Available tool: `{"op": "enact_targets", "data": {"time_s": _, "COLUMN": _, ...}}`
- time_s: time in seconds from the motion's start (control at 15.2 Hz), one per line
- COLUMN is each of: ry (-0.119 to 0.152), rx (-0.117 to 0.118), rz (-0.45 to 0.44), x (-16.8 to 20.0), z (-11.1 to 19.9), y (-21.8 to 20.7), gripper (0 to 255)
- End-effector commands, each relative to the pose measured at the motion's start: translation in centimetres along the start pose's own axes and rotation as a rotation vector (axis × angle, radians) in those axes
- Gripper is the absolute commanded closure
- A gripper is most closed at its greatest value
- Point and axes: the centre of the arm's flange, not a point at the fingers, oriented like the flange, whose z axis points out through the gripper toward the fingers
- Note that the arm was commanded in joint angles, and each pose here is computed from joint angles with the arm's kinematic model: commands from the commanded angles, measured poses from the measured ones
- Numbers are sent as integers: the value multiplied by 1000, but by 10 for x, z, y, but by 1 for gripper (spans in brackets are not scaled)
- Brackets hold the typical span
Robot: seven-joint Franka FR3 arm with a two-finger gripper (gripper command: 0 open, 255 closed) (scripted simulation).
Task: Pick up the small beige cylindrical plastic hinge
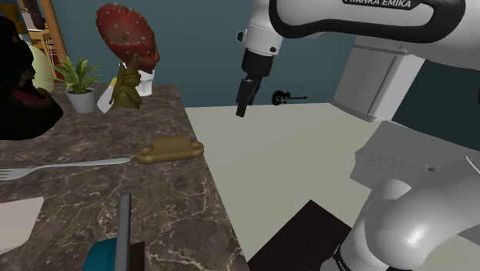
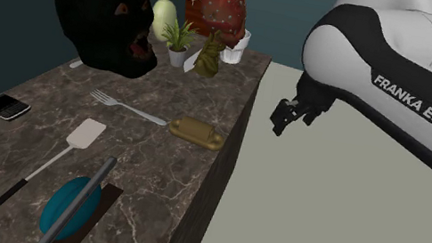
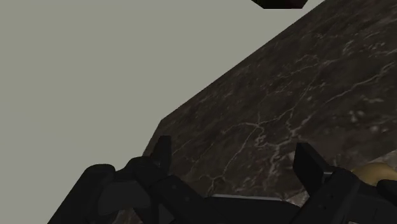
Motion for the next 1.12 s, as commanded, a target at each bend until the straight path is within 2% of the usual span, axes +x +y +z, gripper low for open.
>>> {"op": "enact_targets", "data": {"time_s": 0.0, "ry": -13, "rx": 11, "rz": -76, "x": 23, "z": 3, "y": -18, "gripper": 0}}
{"op": "enact_targets", "data": {"time_s": 0.46, "ry": -58, "rx": 44, "rz": -333, "x": 84, "z": 11, "y": -89, "gripper": 0}}
{"op": "enact_targets", "data": {"time_s": 0.92, "ry": -103, "rx": 78, "rz": -590, "x": 124, "z": 19, "y": -174, "gripper": 0}}
{"op": "enact_targets", "data": {"time_s": 1.06, "ry": -107, "rx": 81, "rz": -617, "x": 126, "z": 25, "y": -183, "gripper": 0}}
